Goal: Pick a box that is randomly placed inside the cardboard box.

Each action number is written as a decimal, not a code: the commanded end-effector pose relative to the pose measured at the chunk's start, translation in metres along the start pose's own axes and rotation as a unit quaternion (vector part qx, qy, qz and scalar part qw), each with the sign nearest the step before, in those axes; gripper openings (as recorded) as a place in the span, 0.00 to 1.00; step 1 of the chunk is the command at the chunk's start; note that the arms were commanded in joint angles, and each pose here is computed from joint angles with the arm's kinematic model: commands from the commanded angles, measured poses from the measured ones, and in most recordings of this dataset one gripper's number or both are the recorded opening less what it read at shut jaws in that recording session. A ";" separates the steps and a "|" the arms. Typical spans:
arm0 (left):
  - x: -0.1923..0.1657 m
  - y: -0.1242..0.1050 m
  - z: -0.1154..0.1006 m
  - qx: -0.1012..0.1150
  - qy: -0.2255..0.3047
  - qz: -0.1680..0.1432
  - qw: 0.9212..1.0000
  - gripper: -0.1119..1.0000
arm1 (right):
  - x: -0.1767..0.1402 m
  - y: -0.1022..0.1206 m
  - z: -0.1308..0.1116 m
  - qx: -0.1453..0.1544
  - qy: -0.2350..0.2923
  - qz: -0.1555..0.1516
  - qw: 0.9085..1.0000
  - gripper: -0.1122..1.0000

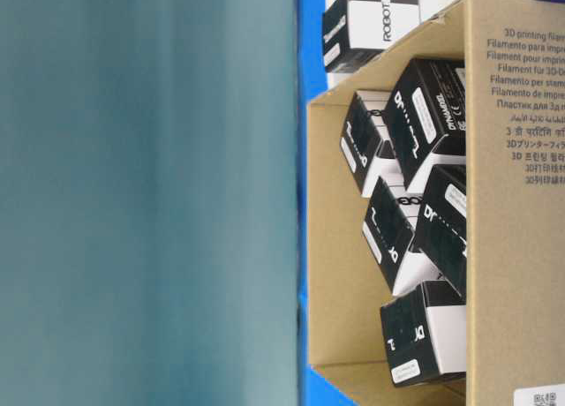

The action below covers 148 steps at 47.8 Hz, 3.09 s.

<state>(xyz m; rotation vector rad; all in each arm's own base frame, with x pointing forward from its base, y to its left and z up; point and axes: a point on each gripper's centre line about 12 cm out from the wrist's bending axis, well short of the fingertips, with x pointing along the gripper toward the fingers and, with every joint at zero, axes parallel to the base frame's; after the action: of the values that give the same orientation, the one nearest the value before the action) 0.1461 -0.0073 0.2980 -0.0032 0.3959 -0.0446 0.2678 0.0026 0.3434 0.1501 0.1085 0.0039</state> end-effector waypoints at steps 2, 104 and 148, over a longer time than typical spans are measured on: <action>-0.002 0.001 0.011 0.001 -0.021 0.002 1.000 0.04 | -0.006 0.003 0.004 -0.012 -0.011 0.007 1.000 0.95; 0.005 0.003 0.012 0.000 -0.061 0.009 0.998 0.04 | -0.032 0.003 -0.010 -0.095 -0.018 0.010 0.995 0.92; 0.005 0.003 0.012 -0.003 -0.062 0.008 0.998 0.04 | -0.032 0.002 -0.015 -0.091 -0.012 0.010 0.996 0.92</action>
<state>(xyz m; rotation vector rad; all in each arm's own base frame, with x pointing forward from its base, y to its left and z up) 0.1529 -0.0047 0.3038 -0.0108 0.2778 -0.0271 0.2340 0.0061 0.3299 -0.0332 0.0919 0.0290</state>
